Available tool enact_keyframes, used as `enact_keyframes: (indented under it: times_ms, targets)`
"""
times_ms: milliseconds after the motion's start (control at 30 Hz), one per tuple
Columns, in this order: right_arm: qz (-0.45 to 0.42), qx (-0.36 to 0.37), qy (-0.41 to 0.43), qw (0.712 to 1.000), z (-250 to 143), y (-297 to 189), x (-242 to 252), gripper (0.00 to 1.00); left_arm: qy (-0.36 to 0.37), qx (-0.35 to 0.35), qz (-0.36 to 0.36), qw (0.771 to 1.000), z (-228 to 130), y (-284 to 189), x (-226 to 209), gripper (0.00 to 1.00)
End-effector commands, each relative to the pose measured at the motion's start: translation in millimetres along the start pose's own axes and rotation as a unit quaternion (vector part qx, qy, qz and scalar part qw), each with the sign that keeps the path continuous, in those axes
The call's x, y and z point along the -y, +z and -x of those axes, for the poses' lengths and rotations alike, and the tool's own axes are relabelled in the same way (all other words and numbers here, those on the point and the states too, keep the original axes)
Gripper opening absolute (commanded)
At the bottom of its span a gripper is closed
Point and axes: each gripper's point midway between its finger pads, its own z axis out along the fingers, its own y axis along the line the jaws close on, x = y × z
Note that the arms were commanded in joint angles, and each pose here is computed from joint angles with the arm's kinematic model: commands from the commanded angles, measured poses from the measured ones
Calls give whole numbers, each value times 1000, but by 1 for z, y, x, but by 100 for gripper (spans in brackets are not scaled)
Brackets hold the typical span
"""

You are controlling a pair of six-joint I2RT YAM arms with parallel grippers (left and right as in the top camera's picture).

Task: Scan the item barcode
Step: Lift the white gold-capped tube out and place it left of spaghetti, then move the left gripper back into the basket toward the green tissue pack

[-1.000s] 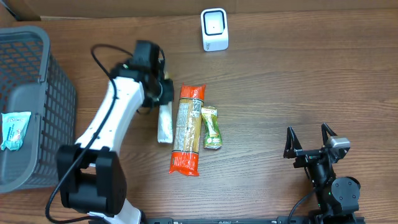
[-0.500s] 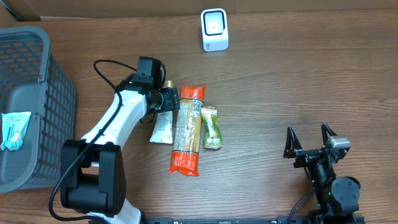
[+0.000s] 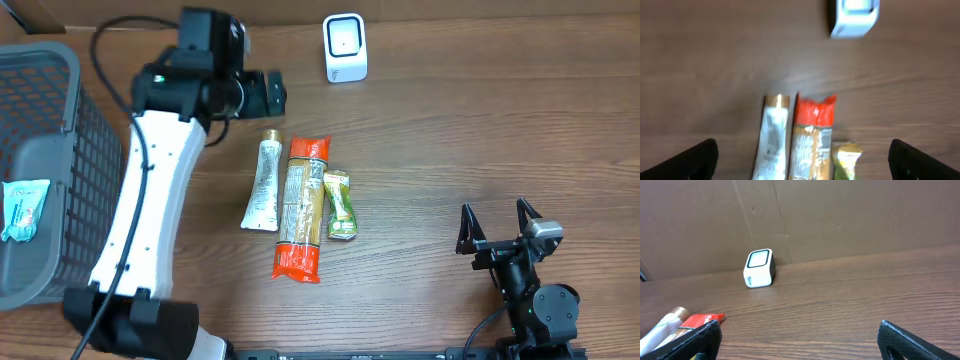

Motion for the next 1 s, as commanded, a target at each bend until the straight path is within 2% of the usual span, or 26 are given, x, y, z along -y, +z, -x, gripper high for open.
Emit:
enact_keyframes:
  times_ms: [0,67,233,567,767,967]
  targets:
    - [-1,3,-2,1000,-1,0,1,100,51,29,-10,998,14,-26,5,99]
    - [-1,3,-2,1000,-1,0,1,100,59,21,-2,998,10,-26,2,95]
    - [-1,3,-2,1000,-1,0,1,100,23,37,48,998,19,-49,-15,97]
    - [-1,3,-2,1000,-1,0,1,100,-23,128,147,981,48,-153,-56,99]
    - [-1,3,-2,1000,-1,0,1,100,-146,153,213,954,34,-204,-121,100]
    - [-1,3,-2,1000,-1,0,1,100,-268,126,272,915,-1,-224,-189,96]
